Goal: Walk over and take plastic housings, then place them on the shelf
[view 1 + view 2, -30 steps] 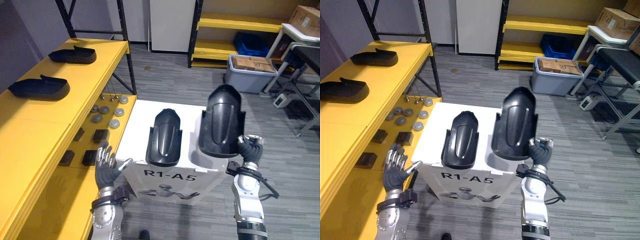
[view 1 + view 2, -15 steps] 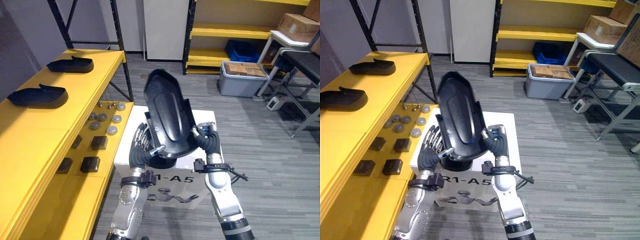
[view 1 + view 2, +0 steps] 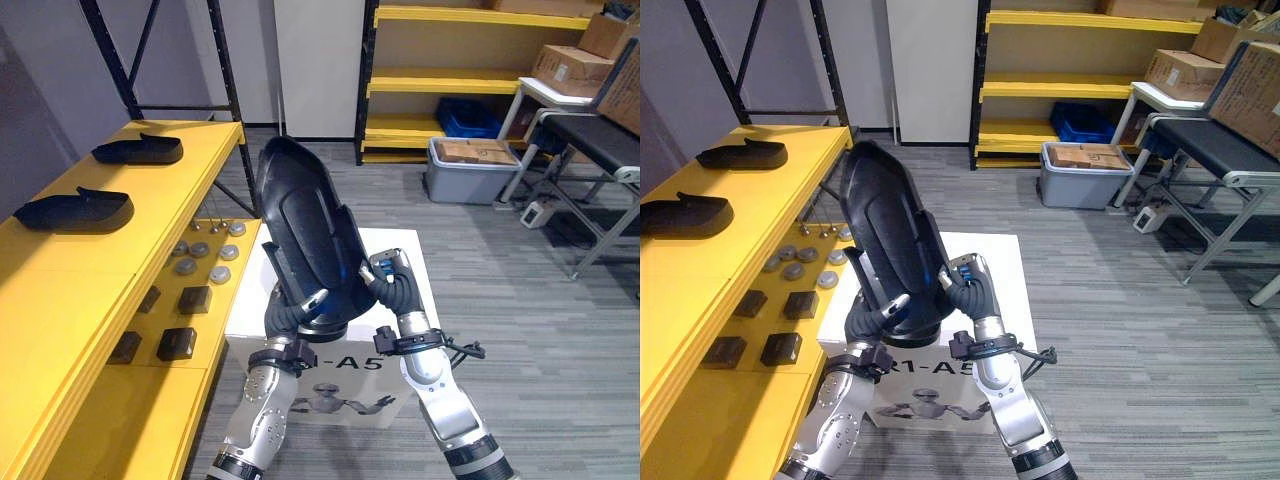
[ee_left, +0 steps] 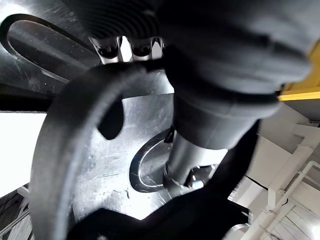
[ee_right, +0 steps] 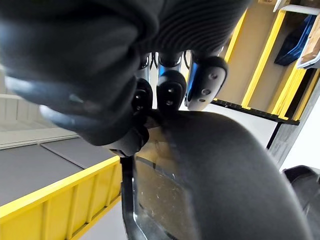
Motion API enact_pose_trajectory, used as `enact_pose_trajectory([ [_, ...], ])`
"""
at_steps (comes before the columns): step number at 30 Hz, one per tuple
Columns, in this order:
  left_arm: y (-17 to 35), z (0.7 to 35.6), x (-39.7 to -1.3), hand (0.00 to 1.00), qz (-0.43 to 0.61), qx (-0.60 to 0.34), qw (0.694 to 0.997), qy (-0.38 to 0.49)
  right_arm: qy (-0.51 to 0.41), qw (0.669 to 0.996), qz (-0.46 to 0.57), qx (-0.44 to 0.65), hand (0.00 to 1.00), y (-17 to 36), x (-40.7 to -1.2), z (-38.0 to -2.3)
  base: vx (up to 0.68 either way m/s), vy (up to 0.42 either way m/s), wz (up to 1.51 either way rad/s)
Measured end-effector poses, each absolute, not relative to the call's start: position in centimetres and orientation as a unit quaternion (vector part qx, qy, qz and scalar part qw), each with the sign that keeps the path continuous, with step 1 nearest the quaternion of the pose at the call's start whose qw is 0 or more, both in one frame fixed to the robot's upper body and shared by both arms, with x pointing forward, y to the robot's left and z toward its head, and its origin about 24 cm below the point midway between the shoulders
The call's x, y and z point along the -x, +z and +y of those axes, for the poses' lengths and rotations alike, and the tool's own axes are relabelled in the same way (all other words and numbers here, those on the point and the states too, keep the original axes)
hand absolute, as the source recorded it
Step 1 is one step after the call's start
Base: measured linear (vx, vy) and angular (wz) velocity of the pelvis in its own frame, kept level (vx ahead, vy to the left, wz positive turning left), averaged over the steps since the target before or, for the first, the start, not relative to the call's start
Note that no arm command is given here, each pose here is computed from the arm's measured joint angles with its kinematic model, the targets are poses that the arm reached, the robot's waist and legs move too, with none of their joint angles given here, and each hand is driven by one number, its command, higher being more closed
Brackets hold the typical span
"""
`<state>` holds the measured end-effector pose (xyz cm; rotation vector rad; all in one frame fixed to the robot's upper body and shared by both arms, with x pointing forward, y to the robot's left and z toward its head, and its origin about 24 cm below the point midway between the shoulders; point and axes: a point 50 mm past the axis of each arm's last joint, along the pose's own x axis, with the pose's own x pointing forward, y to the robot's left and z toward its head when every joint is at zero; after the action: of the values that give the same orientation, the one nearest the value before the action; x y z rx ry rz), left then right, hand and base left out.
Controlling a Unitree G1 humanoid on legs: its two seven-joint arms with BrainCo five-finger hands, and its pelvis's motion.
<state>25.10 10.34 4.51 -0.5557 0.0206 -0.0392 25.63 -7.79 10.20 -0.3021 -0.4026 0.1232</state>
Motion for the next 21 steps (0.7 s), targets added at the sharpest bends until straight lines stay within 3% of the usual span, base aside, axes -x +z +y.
enact_pose_trajectory([
  [1, 4.5, 10.4, -25.1, 1.0, 0.012, 0.278, 0.96, -0.017, 0.065, 0.966, -0.199, 0.151, 0.0, 10.1, -25.6, -7.7, -0.01, 0.014, -0.05],
  [10, 4.0, 11.5, -25.2, 1.0, 0.025, 0.268, 0.963, -0.005, 0.105, 0.96, -0.207, 0.155, 0.0, 9.2, -24.6, -7.2, 0.0, 0.0, 0.0],
  [17, 4.8, 11.6, -25.3, 1.0, -0.008, 0.195, 0.981, -0.008, 0.119, 0.974, -0.165, 0.1, 0.0, 8.5, -24.7, -9.2, 0.0, 0.0, 0.0],
  [21, 6.0, 11.1, -25.2, 1.0, -0.041, 0.179, 0.983, -0.009, 0.089, 0.977, -0.191, 0.042, 0.0, 10.3, -24.7, -11.3, 0.0, 0.0, 0.0],
])
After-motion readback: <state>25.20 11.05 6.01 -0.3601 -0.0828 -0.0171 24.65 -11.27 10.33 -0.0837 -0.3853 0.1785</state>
